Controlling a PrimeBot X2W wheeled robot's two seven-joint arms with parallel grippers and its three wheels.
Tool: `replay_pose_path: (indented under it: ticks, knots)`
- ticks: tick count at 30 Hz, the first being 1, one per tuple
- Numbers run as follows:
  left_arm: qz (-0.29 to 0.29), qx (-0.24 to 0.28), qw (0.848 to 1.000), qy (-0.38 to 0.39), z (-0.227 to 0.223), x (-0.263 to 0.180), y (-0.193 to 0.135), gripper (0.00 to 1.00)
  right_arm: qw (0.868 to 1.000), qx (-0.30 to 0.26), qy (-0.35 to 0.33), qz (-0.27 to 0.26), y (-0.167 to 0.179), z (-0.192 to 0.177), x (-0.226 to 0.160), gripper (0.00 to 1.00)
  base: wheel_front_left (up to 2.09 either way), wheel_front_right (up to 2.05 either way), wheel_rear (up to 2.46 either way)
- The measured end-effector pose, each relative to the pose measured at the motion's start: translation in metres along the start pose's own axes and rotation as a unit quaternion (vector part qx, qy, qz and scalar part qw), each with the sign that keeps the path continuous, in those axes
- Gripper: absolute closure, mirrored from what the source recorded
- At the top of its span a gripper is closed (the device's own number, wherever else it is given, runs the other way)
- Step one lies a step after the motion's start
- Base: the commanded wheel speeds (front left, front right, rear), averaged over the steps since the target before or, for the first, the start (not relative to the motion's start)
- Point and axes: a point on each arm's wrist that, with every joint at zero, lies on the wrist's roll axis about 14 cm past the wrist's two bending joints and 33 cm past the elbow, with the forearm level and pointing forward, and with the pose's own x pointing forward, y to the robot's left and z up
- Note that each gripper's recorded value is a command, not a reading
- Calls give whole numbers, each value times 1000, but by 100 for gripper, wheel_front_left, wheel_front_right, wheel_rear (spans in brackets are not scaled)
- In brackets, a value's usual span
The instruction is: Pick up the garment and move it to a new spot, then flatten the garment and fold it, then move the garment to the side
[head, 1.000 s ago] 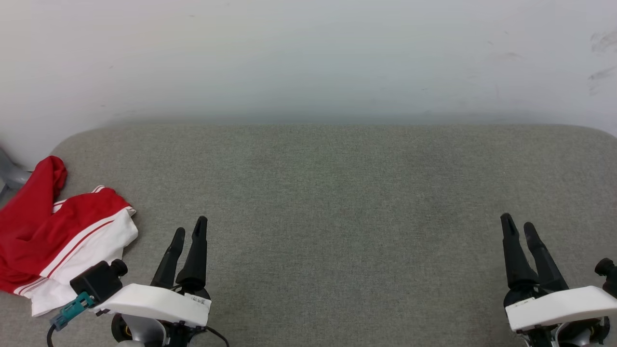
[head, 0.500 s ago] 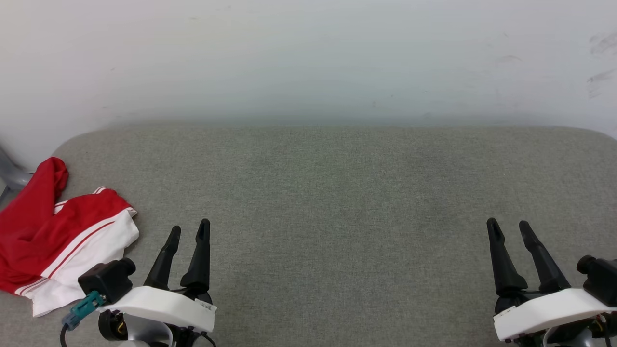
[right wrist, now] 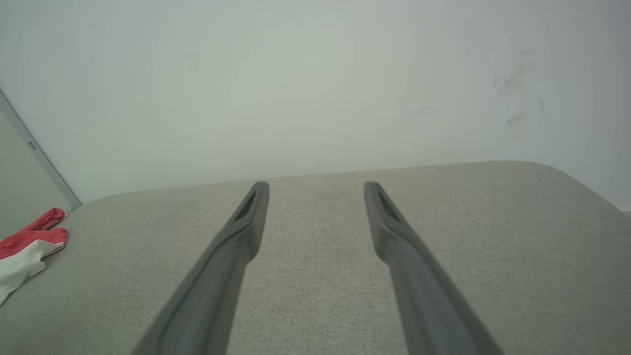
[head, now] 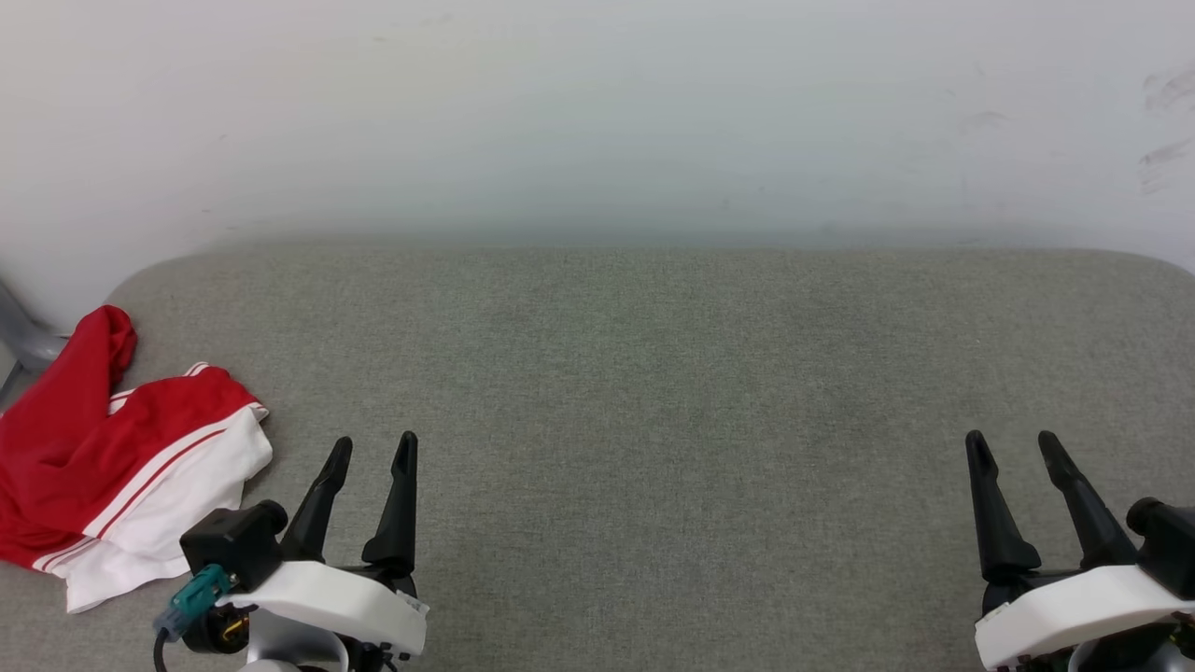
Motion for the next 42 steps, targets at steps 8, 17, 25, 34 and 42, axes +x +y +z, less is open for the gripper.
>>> replay_pose_path:
  ticks: [8,17,25,34,42]
  knots:
    - [-8,44,999,-4,0,0,-3,0,999,-45,3,-9,-5,2,-5,0,0,0,0]
    - [-15,76,997,-3,-3,-1,-5,0,997,-75,-1,-14,-8,7,-7,0,0,0,0]
    - [-6,96,995,-7,-1,-5,1,0,996,-89,-7,-6,-3,8,-6,0,0,0,0]
    - [50,119,991,-26,13,-24,32,0,995,-91,-14,47,30,4,12,0,0,0,0]
    - [126,152,979,-45,33,-60,73,0,986,-97,-10,132,86,-10,32,0,0,0,0]
